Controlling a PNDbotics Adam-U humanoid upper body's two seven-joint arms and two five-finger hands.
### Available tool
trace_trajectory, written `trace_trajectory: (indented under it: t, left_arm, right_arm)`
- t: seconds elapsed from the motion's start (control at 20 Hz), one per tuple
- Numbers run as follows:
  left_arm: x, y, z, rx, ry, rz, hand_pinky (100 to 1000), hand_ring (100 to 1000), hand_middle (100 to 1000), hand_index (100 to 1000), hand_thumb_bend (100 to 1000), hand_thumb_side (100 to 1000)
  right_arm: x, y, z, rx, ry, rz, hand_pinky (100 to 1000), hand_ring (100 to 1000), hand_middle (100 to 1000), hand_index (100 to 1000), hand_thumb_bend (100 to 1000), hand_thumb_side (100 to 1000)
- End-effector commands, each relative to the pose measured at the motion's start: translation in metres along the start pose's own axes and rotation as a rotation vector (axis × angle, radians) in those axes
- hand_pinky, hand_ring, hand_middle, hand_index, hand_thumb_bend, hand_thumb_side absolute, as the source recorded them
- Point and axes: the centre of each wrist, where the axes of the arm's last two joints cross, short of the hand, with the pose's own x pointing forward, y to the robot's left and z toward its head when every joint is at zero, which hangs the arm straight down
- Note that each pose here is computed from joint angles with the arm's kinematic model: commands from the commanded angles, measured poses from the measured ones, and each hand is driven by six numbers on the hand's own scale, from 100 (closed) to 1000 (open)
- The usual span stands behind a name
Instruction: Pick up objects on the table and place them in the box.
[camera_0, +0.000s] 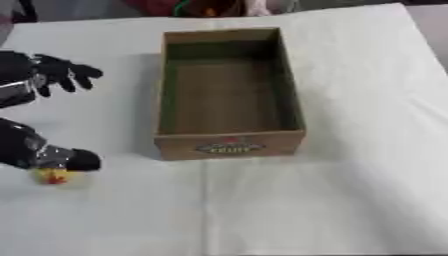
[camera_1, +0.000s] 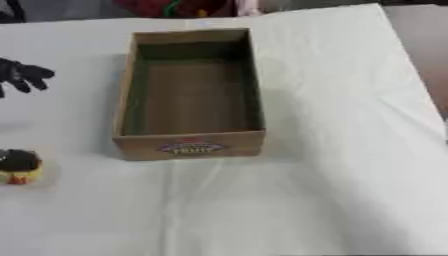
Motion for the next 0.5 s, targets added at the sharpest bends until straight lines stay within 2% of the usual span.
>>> trace_trajectory:
  t: [0.05,0.3,0.5]
  left_arm:
    - [-0.004,0.001,0.008,-0.079,0.039,-0.058,675,807,805,990,718,702]
    - [-0.017,-0.013,0.003,-0.144,0.081,-0.042,656,804,802,1000,648,633]
    - [-0.025,-0.018,-0.001,-0.162,0.120,-0.019,622,787,784,1000,542,571]
  right_arm:
    - [0.008,-0.004,-0.008,0.017,-0.039,0.016,588,521,639,807,100,776]
    - [0.008,-0.004,-0.008,0.016,-0.037,0.016,588,521,635,807,100,776]
    - [0.007,-0.004,-0.007,0.013,-0.033,0.016,588,521,632,806,100,775]
